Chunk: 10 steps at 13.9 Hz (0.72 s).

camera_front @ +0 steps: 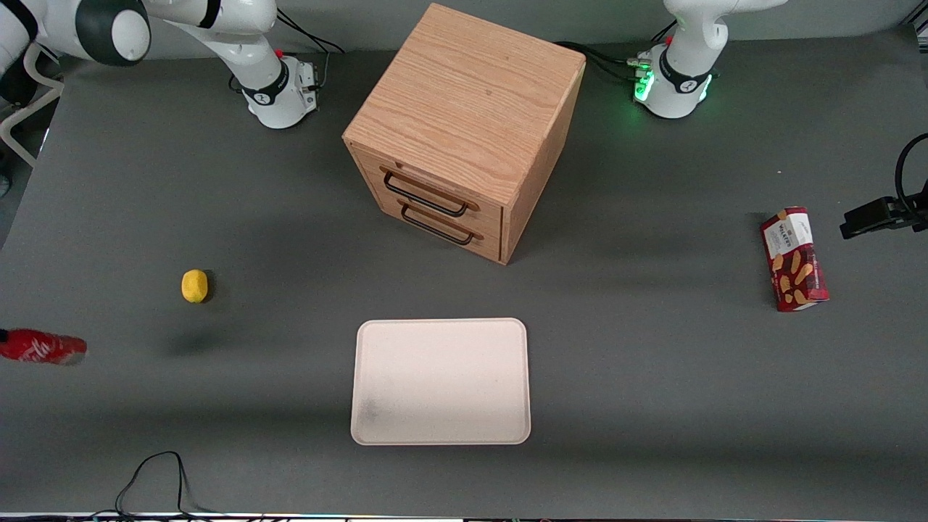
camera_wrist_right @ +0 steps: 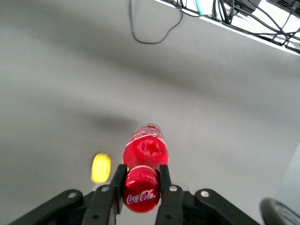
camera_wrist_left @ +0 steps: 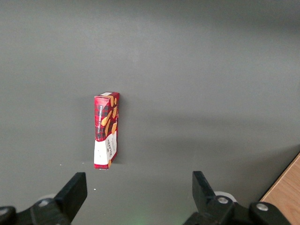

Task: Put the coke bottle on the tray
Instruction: 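Lift the bottle and carry it toward the white tray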

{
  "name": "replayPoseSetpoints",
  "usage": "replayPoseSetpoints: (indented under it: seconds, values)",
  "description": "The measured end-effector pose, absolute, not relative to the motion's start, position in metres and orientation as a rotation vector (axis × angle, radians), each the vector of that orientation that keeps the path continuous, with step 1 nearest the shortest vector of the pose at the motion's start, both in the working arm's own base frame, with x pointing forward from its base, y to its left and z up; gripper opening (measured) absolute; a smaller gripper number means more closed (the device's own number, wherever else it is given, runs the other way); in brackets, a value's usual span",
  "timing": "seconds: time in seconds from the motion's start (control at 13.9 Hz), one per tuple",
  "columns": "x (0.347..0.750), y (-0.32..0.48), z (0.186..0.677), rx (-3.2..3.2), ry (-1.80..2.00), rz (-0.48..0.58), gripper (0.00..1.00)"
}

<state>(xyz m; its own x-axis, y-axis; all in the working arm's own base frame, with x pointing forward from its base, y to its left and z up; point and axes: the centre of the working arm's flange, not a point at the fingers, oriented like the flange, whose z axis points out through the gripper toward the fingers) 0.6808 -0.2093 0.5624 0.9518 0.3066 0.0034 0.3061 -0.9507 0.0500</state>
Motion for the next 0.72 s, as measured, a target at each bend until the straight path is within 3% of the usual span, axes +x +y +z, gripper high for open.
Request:
replayPoseSetpoints:
  seconds: [0.36,0.72]
  values:
    - [0.619,-0.200,0.659,3.059,0.482,0.035,0.32]
    - [0.635,-0.130,0.664,3.047,0.632,0.063,0.32]
